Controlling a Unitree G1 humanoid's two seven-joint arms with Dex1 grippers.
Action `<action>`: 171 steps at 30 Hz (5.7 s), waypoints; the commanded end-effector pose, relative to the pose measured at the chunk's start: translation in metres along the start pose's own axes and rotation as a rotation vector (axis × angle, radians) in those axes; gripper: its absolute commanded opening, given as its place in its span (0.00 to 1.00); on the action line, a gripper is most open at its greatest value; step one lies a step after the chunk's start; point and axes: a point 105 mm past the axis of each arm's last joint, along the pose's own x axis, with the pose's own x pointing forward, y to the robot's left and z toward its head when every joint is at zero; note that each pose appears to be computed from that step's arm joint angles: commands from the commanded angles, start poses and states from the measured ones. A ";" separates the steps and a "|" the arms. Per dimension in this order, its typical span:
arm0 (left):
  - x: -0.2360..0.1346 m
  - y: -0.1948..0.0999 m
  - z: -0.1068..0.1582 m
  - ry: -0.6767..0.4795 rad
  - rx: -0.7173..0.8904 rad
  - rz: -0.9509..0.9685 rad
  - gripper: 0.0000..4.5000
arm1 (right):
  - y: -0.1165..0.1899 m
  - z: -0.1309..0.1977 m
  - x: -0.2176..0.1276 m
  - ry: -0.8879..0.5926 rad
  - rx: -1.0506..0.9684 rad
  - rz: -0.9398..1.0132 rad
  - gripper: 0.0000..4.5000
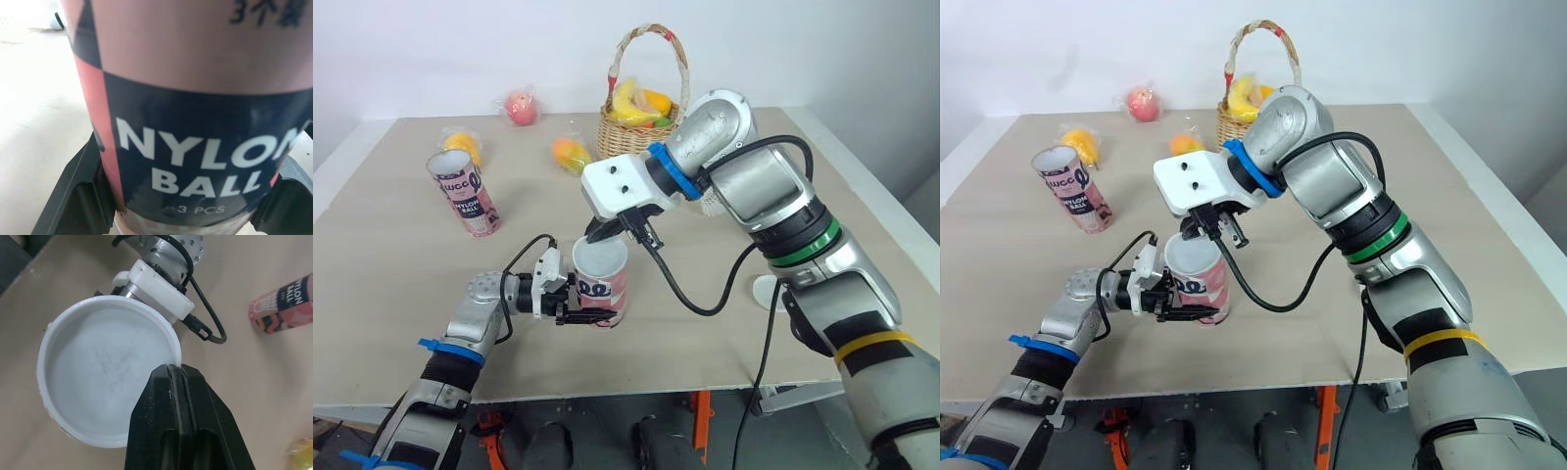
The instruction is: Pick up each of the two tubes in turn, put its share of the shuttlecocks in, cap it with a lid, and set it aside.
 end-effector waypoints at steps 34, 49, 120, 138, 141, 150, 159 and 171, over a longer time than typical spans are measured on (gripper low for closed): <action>-0.010 -0.007 -0.017 0.104 -0.049 0.001 0.66 | 0.009 0.007 0.011 -0.135 0.298 0.079 0.01; -0.009 -0.006 -0.017 0.107 -0.029 0.005 0.66 | 0.044 -0.039 0.043 0.109 0.190 0.184 0.01; -0.110 -0.059 0.094 0.038 0.074 0.219 0.99 | 0.111 -0.079 0.025 -0.320 0.870 -0.303 1.00; -0.117 -0.066 0.099 0.040 0.084 0.298 0.99 | 0.086 -0.047 0.053 -0.472 0.816 -0.209 1.00; -0.117 -0.067 0.096 0.051 0.082 0.302 0.99 | 0.083 -0.042 0.059 -0.493 0.800 -0.194 1.00; -0.113 -0.064 0.093 0.051 0.091 0.298 1.00 | 0.075 -0.037 0.056 -0.537 0.784 -0.196 0.84; -0.095 -0.043 0.095 -0.009 0.118 0.259 1.00 | 0.072 -0.046 0.036 -0.542 0.805 -0.254 0.61; -0.020 0.020 0.128 -0.189 0.170 0.136 1.00 | 0.056 -0.200 -0.159 -0.304 1.074 -1.183 0.61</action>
